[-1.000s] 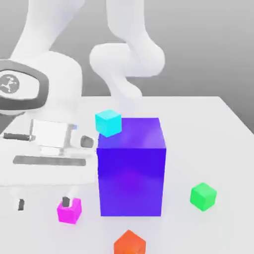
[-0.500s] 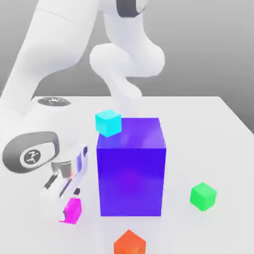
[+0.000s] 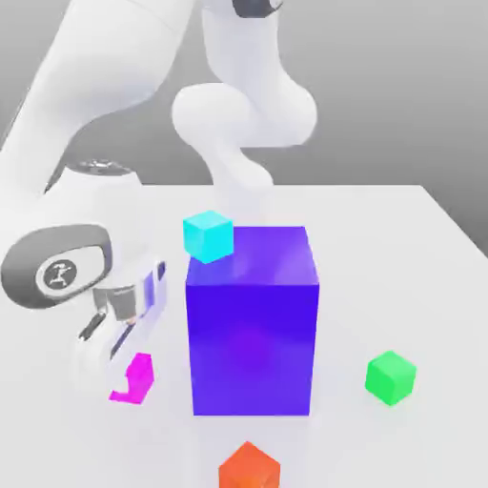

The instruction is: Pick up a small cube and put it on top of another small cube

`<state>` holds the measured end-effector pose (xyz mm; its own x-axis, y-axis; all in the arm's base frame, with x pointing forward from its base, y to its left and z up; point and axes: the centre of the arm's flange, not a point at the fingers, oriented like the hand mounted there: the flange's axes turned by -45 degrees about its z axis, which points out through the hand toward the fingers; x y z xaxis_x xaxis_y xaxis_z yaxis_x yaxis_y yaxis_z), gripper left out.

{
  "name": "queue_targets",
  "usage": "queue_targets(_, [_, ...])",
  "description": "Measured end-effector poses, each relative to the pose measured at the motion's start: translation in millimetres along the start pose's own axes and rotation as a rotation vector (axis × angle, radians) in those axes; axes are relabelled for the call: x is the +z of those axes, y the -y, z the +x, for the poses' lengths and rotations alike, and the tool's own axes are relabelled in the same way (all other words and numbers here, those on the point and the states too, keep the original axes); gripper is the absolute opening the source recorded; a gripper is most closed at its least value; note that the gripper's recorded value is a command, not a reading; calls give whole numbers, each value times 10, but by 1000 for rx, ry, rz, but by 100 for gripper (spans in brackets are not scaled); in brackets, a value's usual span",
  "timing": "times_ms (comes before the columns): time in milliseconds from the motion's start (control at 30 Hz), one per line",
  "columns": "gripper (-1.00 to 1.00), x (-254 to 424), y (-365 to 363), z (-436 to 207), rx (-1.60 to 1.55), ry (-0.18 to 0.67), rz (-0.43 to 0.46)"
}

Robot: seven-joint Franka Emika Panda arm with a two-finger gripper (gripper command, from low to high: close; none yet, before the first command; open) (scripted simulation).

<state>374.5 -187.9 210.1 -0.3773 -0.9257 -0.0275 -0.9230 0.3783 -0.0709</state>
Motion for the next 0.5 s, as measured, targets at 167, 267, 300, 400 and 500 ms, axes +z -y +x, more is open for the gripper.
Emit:
queue_targets(167, [-100, -516, 123, 848, 388, 47, 187])
queue_targets(267, [-100, -820, 127, 1310, 604, 77, 305])
queue_targets(300, [-100, -852, 170, 1302, 648, 95, 330])
queue_targets(400, [-100, -874, 352, 1102, 751, 156, 385])
queue_targets(500, [-100, -876, 540, 836, 848, 221, 425])
